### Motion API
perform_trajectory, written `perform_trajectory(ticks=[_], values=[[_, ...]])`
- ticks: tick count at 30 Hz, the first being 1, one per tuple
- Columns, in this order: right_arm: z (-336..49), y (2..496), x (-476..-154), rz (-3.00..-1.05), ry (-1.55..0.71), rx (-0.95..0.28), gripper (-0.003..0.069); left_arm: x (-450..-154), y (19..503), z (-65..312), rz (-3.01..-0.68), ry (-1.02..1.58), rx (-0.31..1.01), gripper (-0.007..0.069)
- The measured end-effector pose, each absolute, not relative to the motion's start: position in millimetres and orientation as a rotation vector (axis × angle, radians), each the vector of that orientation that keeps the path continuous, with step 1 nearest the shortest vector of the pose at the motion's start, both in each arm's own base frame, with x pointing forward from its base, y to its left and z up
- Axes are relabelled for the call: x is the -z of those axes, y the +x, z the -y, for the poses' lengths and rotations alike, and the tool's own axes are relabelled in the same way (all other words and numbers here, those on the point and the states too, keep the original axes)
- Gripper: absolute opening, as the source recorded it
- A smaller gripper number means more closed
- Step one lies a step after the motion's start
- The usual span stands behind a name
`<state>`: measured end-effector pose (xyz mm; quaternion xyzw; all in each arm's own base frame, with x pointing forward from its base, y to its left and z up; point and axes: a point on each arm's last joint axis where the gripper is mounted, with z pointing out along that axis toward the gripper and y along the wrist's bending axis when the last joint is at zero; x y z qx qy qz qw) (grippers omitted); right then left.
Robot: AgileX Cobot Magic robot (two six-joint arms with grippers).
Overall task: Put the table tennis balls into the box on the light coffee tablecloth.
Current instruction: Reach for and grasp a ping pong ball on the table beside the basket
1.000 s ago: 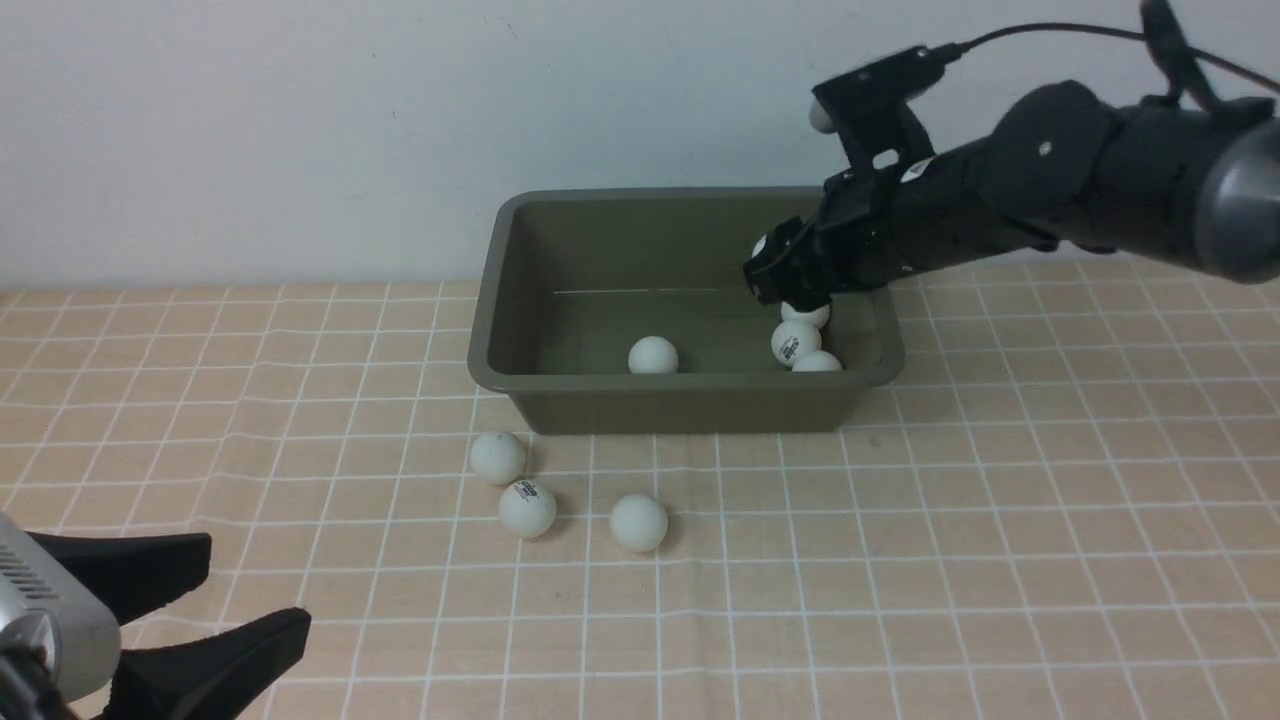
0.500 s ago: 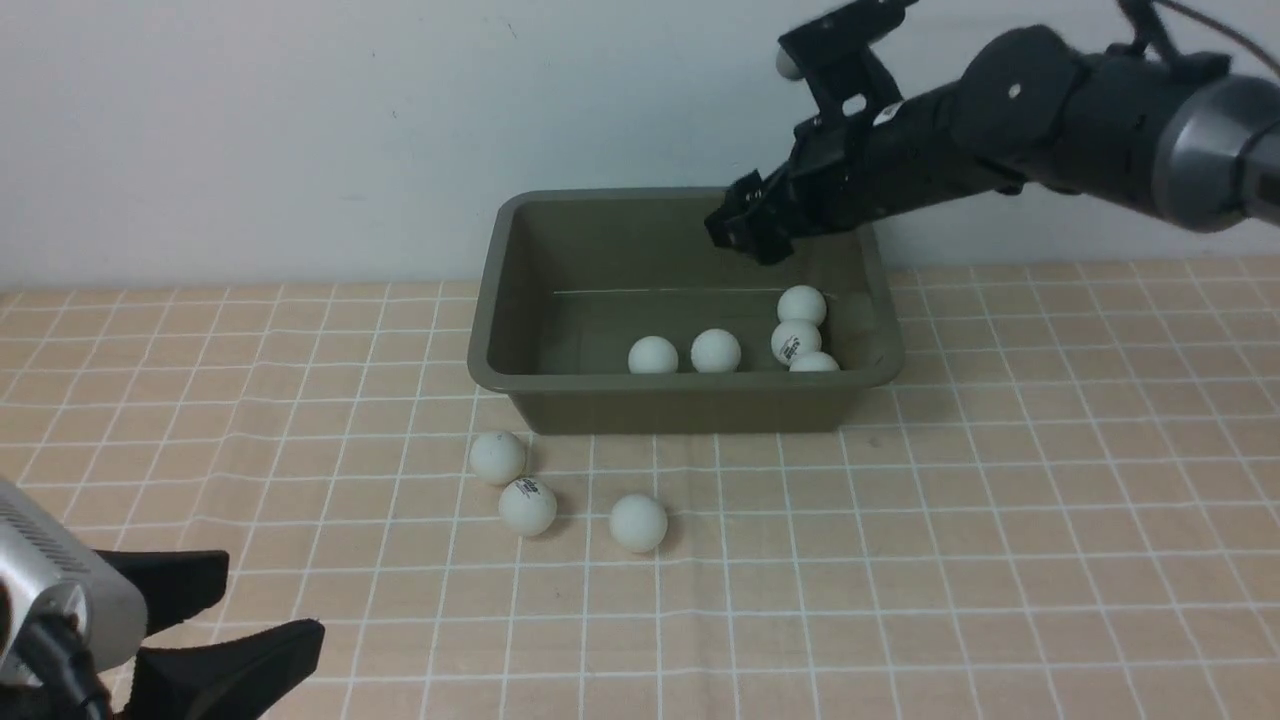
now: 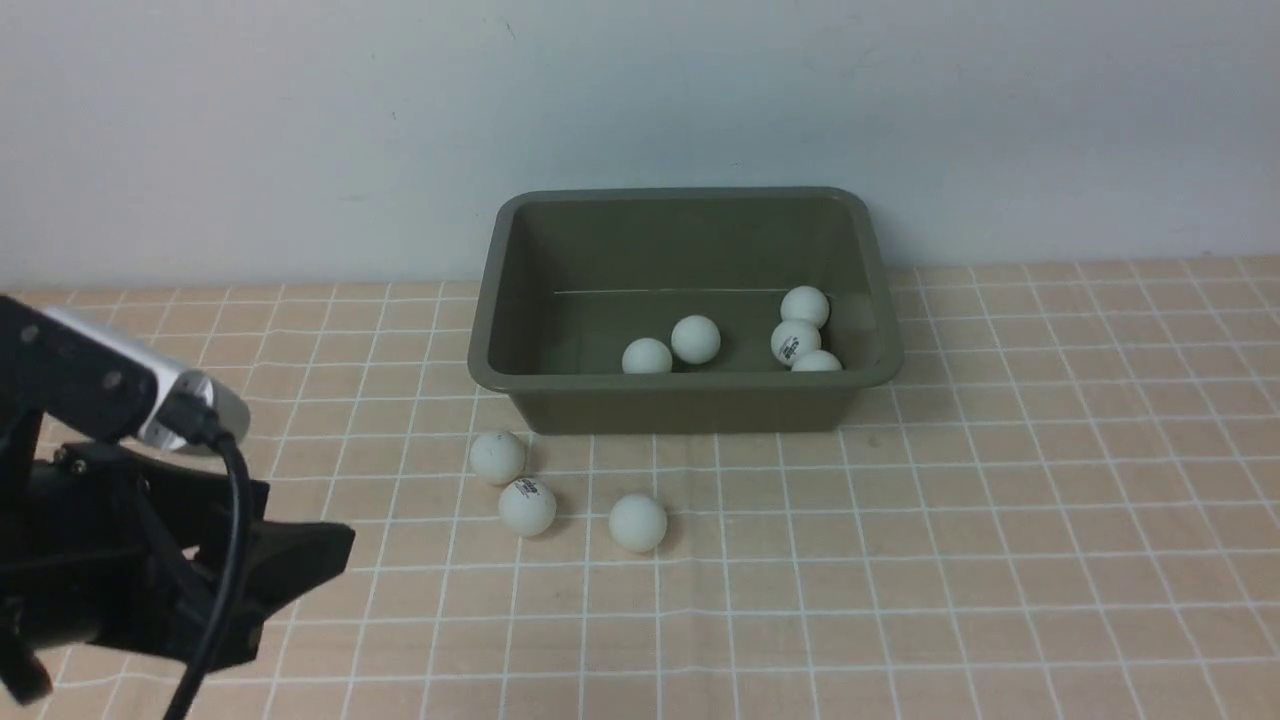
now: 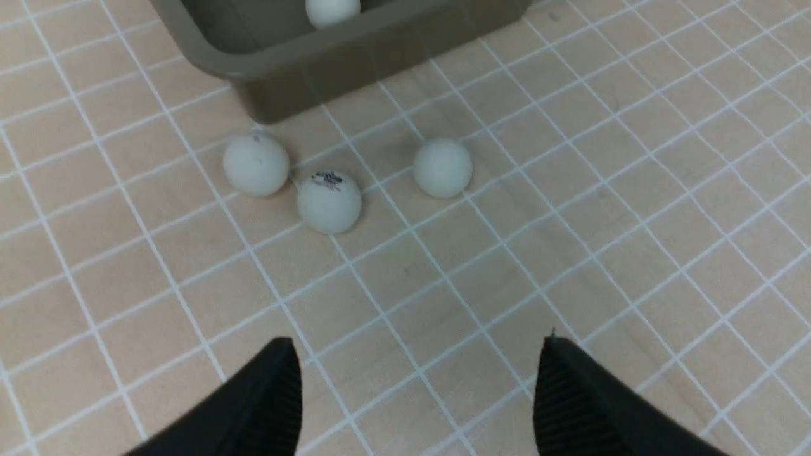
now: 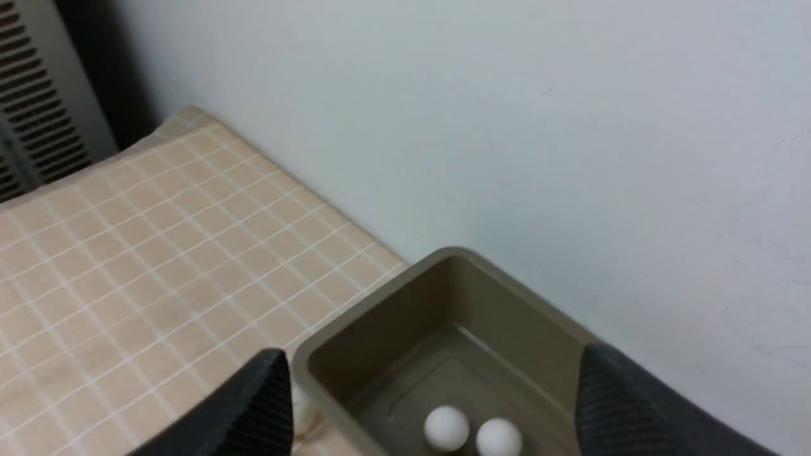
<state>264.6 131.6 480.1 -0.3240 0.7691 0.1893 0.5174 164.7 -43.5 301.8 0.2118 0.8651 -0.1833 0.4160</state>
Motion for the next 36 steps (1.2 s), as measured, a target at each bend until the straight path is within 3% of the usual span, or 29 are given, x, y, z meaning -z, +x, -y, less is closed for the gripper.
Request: perform_trajectory(ticks=[7, 15, 28, 36], values=[[-122, 231, -489, -1.904, -0.848, -0.477, 0.0544, -318, 195, 44, -2.204, 0.613, 0.457, 0.0442], [-109, 189, -506, -1.898, -0.88, -0.495, 0.0544, -303, 227, 42, -2.322, 0.672, 0.466, 0.0508], [-105, 173, -508, -1.923, -0.903, -0.507, 0.0544, -268, 297, 37, -2.476, 0.631, 0.475, 0.0445], [-105, 173, -508, -1.918, -0.913, -0.501, 0.0544, -255, 299, 57, -2.514, 0.699, 0.647, 0.0445]])
